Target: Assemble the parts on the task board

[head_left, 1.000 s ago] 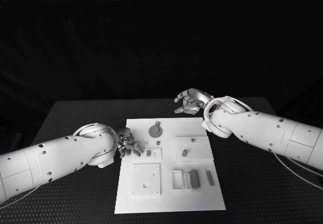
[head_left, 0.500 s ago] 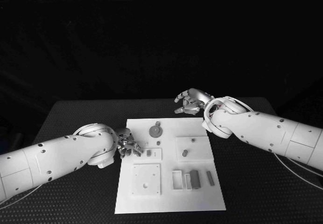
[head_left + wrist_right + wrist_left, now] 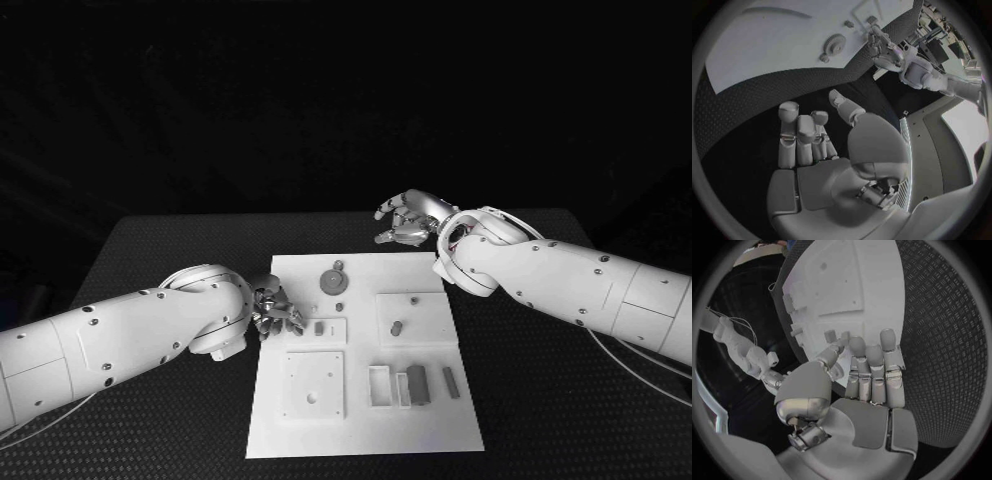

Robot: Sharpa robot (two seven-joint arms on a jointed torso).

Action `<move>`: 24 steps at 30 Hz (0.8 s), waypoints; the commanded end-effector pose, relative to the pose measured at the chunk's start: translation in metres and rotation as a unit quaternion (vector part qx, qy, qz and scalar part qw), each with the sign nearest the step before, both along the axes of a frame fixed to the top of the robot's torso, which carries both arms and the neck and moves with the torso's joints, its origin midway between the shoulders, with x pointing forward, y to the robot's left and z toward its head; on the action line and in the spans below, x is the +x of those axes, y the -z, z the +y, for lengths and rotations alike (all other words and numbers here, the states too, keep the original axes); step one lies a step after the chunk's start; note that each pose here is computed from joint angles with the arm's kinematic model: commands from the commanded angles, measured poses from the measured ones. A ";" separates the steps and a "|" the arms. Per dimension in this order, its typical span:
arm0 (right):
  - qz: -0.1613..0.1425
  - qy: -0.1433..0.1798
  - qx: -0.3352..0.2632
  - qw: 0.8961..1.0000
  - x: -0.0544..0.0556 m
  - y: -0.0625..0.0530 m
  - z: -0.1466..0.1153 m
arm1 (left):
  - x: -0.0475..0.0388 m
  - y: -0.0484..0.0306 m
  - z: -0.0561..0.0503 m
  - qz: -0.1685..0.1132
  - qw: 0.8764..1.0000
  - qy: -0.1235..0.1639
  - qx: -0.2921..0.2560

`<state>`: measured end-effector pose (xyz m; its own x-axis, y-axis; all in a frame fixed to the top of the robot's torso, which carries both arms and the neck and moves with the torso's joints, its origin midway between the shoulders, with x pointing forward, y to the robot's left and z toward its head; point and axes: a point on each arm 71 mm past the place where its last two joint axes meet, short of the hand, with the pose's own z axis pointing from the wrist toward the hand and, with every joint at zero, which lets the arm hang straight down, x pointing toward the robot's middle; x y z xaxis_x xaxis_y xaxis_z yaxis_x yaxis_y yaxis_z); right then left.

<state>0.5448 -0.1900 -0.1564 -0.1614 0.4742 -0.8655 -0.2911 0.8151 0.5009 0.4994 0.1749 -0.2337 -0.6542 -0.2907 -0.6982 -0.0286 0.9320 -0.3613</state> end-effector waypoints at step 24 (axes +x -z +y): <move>0.002 -0.005 -0.002 1.000 0.000 0.000 0.001 | -0.0023 0.0052 -0.006 -0.007 0.998 0.033 0.046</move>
<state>0.5450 -0.1903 -0.1565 -0.1612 0.4743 -0.8655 -0.2905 0.8153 0.5009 0.5005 0.1700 -0.2318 -0.6413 -0.2356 -0.7303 0.0153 0.9476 -0.3191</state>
